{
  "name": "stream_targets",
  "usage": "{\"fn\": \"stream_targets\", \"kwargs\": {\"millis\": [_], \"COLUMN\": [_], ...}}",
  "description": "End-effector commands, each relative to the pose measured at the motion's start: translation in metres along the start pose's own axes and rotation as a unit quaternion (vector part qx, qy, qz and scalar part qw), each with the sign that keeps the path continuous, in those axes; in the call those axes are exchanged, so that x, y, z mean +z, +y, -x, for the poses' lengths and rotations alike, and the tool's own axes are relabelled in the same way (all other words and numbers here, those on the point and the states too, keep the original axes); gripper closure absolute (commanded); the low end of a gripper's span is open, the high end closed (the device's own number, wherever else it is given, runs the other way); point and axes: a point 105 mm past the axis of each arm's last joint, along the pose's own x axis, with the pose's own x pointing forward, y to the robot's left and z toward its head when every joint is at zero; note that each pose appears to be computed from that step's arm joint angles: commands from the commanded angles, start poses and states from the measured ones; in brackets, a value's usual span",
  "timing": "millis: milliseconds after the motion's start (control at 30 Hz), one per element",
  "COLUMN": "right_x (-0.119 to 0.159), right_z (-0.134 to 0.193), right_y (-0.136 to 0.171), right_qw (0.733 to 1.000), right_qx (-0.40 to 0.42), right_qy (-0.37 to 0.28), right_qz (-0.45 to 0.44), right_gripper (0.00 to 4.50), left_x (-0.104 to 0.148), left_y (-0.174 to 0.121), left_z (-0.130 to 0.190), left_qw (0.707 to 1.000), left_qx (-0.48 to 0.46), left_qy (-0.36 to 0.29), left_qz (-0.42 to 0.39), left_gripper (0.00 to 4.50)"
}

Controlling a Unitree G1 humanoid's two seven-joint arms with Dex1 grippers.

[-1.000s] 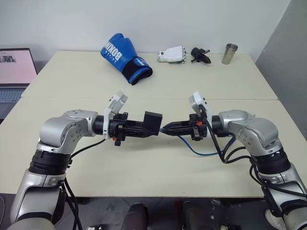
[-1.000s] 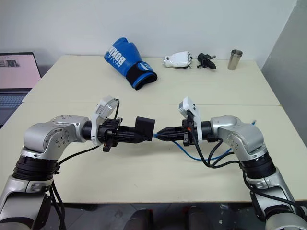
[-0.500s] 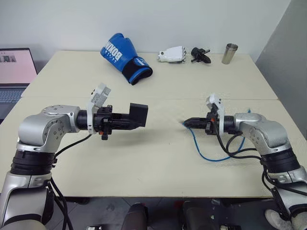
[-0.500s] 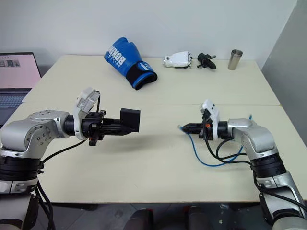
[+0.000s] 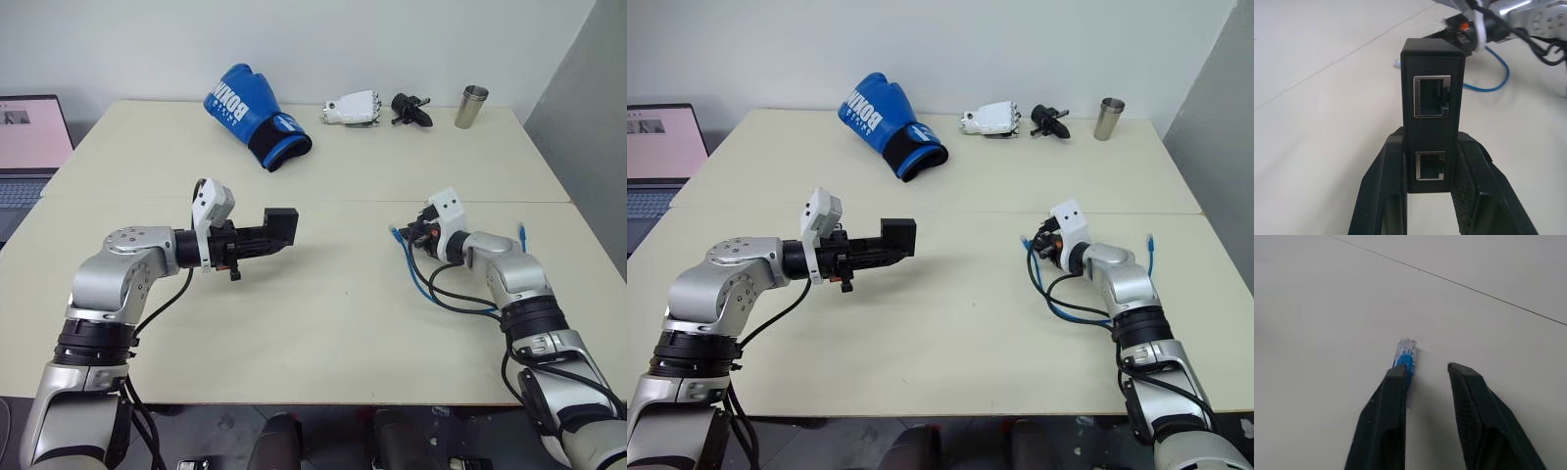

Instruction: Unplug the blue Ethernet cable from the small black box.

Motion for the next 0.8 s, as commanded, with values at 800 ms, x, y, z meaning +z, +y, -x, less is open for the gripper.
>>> {"fn": "stream_targets", "kwargs": {"millis": [800], "right_x": [0.068], "right_z": [0.03], "right_y": [0.117], "right_qw": [0.957], "right_qx": [0.22], "right_qy": [-0.11], "right_qz": [0.154], "right_gripper": [0.42], "left_x": [-0.092], "left_y": [0.1], "left_z": [0.017], "left_qw": [0.905], "left_qx": [0.423], "left_qy": [-0.033], "left_qz": [-0.008], "left_gripper": [3.36]}}
